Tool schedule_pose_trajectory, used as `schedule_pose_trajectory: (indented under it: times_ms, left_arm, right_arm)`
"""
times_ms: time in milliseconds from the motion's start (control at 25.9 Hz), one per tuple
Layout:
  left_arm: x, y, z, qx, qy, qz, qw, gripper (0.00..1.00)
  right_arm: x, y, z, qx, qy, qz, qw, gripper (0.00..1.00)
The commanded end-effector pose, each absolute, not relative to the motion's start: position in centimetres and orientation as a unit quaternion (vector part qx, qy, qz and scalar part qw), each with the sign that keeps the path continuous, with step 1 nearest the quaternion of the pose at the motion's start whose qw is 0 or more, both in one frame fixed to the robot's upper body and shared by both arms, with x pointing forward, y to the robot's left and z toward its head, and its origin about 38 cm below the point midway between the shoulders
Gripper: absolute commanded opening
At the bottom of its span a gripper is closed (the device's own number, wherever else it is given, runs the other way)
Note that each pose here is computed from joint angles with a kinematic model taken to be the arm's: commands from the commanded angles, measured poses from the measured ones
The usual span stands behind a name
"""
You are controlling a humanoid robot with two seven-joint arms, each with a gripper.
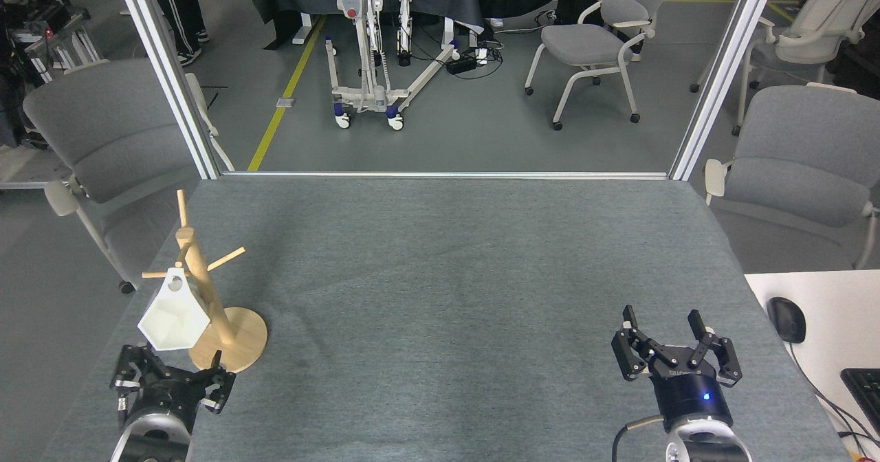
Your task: Hang cup on storage rack
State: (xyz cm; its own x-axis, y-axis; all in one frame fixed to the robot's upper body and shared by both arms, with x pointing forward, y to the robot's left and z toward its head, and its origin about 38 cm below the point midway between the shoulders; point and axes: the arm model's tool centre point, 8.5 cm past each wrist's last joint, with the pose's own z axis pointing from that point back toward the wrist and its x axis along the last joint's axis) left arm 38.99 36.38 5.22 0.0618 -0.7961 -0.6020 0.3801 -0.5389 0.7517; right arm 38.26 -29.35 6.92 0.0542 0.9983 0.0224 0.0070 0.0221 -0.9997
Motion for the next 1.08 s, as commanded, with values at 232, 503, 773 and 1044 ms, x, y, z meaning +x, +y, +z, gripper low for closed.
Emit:
schedule_pose_trajectory:
  times_ms: [232,503,773,1044]
  left_arm:
    - [39.2,34.9,2.6,0.558,-0.203,-0.664,0.455,0.98]
    - [39.2,30.6,1.3,0.537,-0.257,-0.656,0.464,0.99]
    - [40.1,24.2,2.4,0.529,-0.365,-0.610,0.464,0.99]
    - [43.7,17.3,9.0,0.519,-0.489,-0.551,0.433,0.99]
  right_arm:
    - [38.2,-29.3,6.8,-0.508,-0.492,0.479,0.520,1.00]
    - [38.2,-29.4,6.9,-0.509,-0.493,0.478,0.519,1.00]
    - [38.2,-29.4,6.9,-0.509,-0.493,0.478,0.519,1.00]
    - [38.4,-29.6,7.1,-0.512,-0.492,0.478,0.517,1.00]
